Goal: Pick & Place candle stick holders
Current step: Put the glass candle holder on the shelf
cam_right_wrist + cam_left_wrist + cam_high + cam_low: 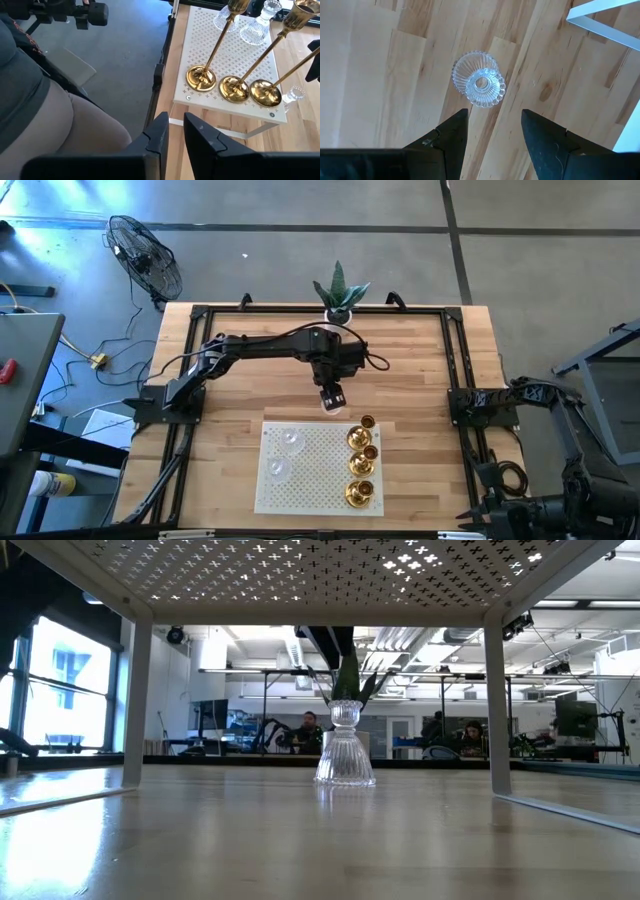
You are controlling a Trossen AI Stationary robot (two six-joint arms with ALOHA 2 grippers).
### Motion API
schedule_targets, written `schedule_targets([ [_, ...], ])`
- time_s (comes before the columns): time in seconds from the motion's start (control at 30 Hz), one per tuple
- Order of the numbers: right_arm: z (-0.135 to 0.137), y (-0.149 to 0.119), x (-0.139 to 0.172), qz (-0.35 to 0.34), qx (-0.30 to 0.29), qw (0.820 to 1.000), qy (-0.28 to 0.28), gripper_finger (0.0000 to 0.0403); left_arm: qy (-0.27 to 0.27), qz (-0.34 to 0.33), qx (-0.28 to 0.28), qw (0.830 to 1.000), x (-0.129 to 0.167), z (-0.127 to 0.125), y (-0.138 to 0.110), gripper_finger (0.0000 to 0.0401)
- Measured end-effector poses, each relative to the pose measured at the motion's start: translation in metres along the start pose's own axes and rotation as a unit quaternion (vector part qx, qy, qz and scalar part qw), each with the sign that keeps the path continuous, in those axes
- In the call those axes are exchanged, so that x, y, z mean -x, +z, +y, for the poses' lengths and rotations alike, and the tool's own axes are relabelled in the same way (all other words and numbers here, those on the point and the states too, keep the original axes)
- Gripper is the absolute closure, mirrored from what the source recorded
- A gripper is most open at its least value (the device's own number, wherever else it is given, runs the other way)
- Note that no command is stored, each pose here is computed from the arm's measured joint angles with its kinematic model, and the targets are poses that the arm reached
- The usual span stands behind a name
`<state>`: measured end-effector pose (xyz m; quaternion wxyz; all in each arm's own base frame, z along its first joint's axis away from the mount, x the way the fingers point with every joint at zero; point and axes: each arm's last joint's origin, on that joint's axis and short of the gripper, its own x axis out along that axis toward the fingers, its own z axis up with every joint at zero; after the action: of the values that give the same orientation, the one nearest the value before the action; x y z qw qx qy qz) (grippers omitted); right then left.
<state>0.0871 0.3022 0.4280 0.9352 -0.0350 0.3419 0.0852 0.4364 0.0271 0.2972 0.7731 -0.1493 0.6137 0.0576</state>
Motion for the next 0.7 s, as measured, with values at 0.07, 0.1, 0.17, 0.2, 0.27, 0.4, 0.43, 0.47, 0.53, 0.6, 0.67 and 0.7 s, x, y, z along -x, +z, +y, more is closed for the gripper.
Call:
schedule_targets([
  [0.07,0.0,0.0,0.0,0.0,0.0,1.0,0.0,0.0353,0.0,0.0,0.0,1.0,0.0,0.0,0.0,0.0222],
  [0.1,0.0,0.0,0.0,0.0,0.0,1.0,0.0,0.0354,0.0,0.0,0.0,1.0,0.0,0.0,0.0,0.0222],
  [0.17,0.0,0.0,0.0,0.0,0.0,1.0,0.0,0.0356,0.0,0.0,0.0,1.0,0.0,0.0,0.0,0.0222],
  [0.2,0.0,0.0,0.0,0.0,0.0,1.0,0.0,0.0356,0.0,0.0,0.0,1.0,0.0,0.0,0.0,0.0222],
  [0.27,0.0,0.0,0.0,0.0,0.0,1.0,0.0,0.0356,-0.001,0.0,0.0,1.0,0.0,0.0,0.0,0.0222],
  [0.4,0.001,-0.001,-0.002,0.0,0.001,1.0,-0.001,0.0353,-0.002,0.0,0.0,1.0,0.0,0.0,0.0,0.0222],
  [0.43,0.001,-0.003,-0.003,0.002,0.003,1.0,-0.003,0.0352,-0.002,0.0,0.0,1.0,0.0,0.0,0.0,0.0222],
  [0.47,0.003,-0.005,-0.006,0.004,0.007,1.0,-0.006,0.0351,-0.002,0.0,0.0,1.0,0.0,0.0,0.0,0.0222],
  [0.53,0.004,-0.01,-0.01,0.01,0.015,1.0,-0.011,0.035,-0.003,0.001,0.0,1.0,0.0,0.0,0.0,0.0222],
  [0.6,0.006,-0.013,-0.014,0.013,0.017,1.0,-0.015,0.0351,-0.003,0.001,0.0,1.0,0.0,0.0,0.0,0.0222],
  [0.67,0.007,-0.015,-0.016,0.015,0.013,1.0,-0.017,0.0352,-0.005,0.003,0.0,1.0,0.0,0.0,0.0,0.0222],
  [0.7,0.007,-0.016,-0.017,0.016,0.012,1.0,-0.018,0.0353,-0.007,0.004,0.0,1.0,0.0,0.0,-0.001,0.0222],
])
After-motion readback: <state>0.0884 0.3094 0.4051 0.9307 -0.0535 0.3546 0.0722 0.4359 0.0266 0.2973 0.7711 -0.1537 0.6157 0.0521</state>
